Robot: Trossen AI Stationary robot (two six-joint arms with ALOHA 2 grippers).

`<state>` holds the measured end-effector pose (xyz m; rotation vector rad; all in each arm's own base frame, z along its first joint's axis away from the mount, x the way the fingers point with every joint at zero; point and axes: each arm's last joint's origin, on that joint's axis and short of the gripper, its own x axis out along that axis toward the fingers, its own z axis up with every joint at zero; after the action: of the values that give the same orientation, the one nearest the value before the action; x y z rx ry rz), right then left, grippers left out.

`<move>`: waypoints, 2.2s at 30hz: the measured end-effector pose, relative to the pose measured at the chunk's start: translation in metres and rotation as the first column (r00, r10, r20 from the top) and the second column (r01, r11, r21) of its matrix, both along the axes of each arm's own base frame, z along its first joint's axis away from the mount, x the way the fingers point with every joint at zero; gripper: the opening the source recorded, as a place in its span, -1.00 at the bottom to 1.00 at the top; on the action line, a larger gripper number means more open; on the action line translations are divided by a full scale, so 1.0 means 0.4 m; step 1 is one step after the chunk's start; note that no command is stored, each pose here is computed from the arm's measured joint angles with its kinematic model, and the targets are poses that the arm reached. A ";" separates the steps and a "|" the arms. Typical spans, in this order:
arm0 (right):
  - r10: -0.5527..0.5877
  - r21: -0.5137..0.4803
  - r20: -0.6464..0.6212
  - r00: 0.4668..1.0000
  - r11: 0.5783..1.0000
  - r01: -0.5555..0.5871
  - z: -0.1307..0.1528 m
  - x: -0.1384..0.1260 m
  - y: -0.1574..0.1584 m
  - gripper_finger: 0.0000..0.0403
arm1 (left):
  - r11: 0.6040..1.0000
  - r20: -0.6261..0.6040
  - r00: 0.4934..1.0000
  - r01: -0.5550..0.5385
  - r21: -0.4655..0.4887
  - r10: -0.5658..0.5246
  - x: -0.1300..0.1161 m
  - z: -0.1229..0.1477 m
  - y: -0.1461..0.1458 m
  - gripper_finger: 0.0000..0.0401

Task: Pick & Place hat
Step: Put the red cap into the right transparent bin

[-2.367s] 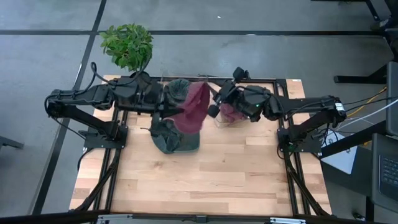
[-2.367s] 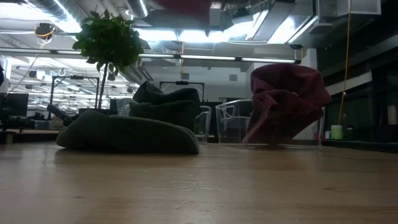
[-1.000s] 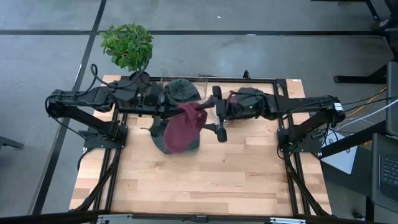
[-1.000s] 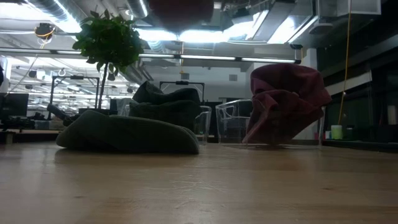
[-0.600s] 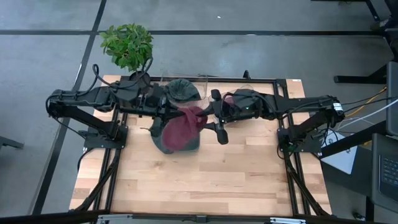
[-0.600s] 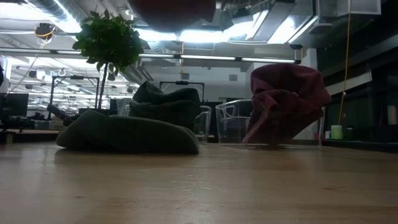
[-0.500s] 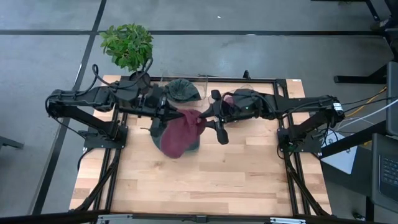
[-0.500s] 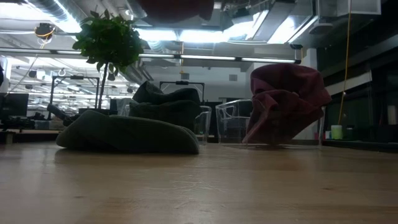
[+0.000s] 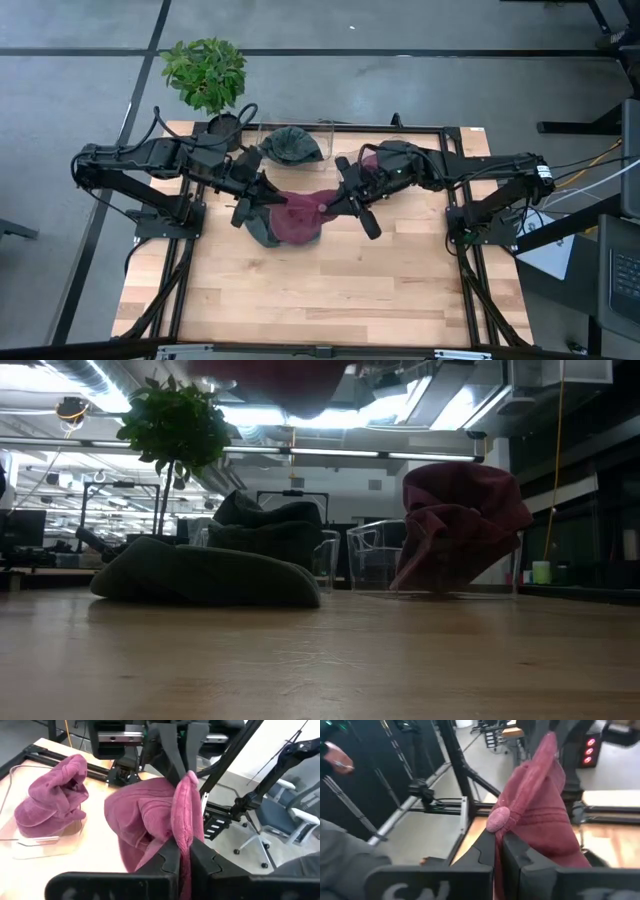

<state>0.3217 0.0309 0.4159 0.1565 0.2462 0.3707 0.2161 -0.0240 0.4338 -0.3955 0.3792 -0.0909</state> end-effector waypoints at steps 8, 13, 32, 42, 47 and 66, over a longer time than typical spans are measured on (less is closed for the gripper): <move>0.122 0.104 -0.023 0.992 0.987 -0.119 0.014 -0.021 -0.003 -0.96 | 0.998 0.043 0.999 -0.001 0.060 -0.001 -0.044 0.020 0.006 -0.76; 0.119 0.174 -0.048 0.992 0.979 -0.109 0.022 -0.033 -0.020 -0.96 | 0.994 0.083 0.996 -0.050 0.099 0.042 -0.065 0.034 0.012 -0.54; -0.425 0.373 -0.136 0.895 0.815 0.444 0.034 -0.043 -0.211 -0.94 | 0.836 0.107 0.921 -0.385 0.391 0.374 0.064 -0.010 0.031 0.40; -0.454 0.390 -0.124 0.882 0.796 0.464 0.031 -0.031 -0.227 -0.93 | 0.639 0.169 0.866 -0.466 0.612 0.470 0.202 -0.062 0.057 0.57; -0.457 0.395 -0.096 0.884 0.798 0.456 0.037 -0.030 -0.228 -0.93 | 0.582 0.148 0.805 -0.529 0.617 0.575 0.221 -0.088 0.067 0.57; -0.451 0.423 -0.048 0.891 0.799 0.427 0.051 -0.029 -0.227 -0.93 | 0.580 0.153 0.792 -0.550 0.601 0.591 0.227 -0.092 0.065 -0.55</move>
<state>0.3100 -0.0599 0.4362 0.6244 0.0629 -0.0452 0.3068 0.0021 0.3970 0.1624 0.3050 0.6897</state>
